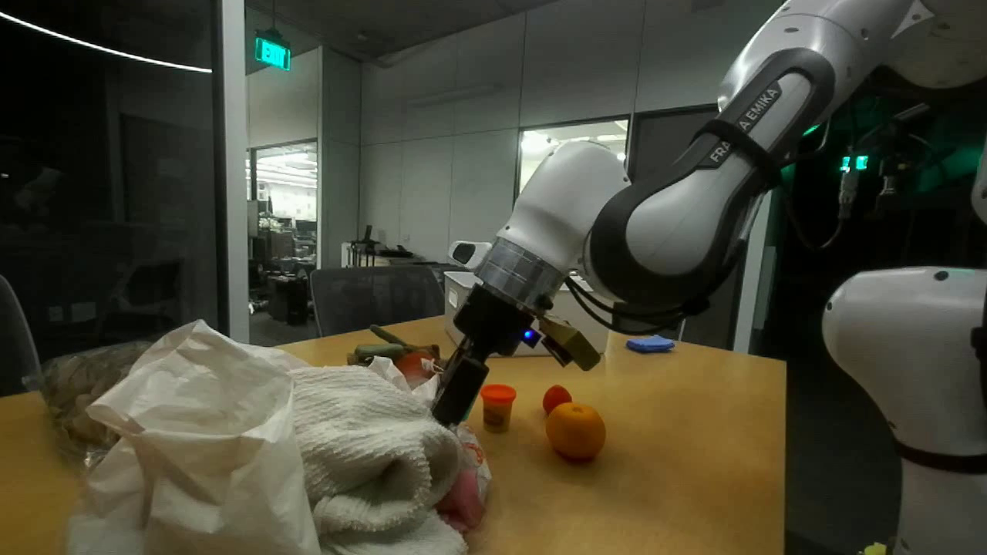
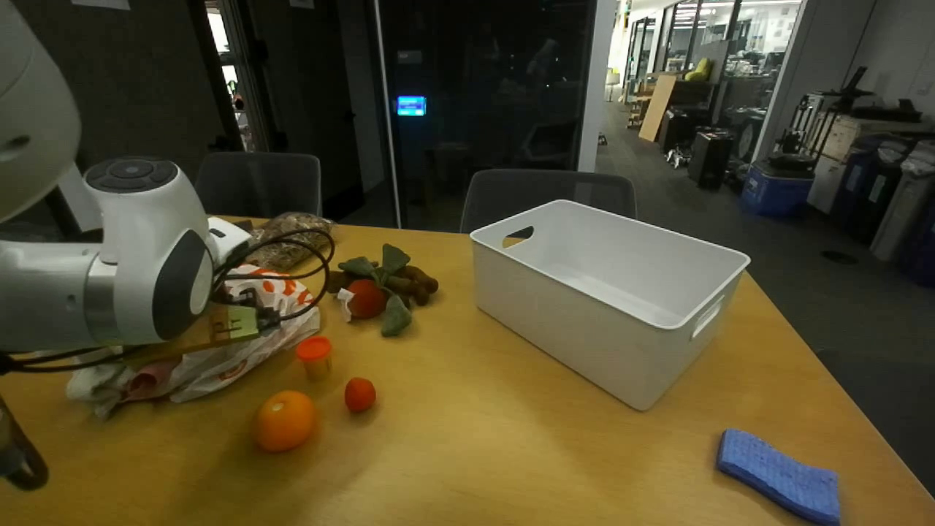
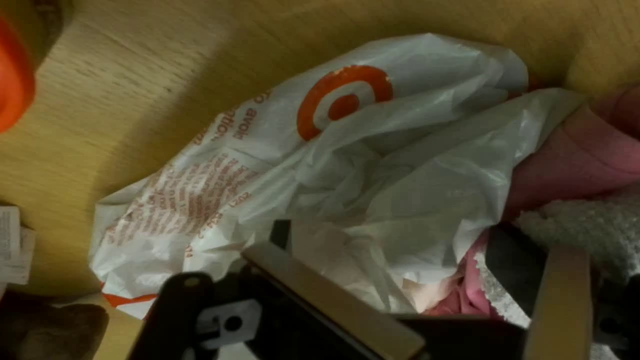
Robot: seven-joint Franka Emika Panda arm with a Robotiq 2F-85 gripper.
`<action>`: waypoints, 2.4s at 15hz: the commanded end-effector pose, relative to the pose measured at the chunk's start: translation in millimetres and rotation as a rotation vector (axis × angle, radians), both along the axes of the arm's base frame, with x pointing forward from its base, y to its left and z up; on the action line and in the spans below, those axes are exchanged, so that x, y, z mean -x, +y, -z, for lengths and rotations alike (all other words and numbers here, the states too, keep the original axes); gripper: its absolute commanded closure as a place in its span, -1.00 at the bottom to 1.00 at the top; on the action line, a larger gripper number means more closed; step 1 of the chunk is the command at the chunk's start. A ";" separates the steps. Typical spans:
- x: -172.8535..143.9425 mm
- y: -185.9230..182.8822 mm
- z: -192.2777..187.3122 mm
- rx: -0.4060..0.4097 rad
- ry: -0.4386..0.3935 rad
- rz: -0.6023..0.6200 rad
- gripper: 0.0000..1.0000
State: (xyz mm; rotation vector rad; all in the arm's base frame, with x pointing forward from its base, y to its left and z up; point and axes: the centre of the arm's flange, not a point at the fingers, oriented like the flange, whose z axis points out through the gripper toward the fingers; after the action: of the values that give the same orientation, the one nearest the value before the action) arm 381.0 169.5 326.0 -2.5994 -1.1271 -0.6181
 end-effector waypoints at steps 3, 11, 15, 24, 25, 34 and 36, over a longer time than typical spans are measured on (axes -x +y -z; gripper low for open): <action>-9.6 9.0 3.2 -0.048 -0.052 -0.066 -0.17; -10.2 7.3 -2.4 -0.084 -0.101 -0.038 0.90; -9.9 1.0 -12.1 -0.063 -0.140 -0.001 0.89; -11.4 -23.0 -44.9 0.181 -0.029 0.151 0.90; -12.1 -23.6 -48.3 0.214 -0.012 0.163 0.88; 21.5 -7.9 -143.3 0.245 0.044 0.148 0.89; 29.6 -8.8 -165.5 0.220 0.023 0.150 0.89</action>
State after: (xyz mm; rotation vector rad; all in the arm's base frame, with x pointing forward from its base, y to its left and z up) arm 364.3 169.2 449.9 -2.9248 -1.0570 -0.4639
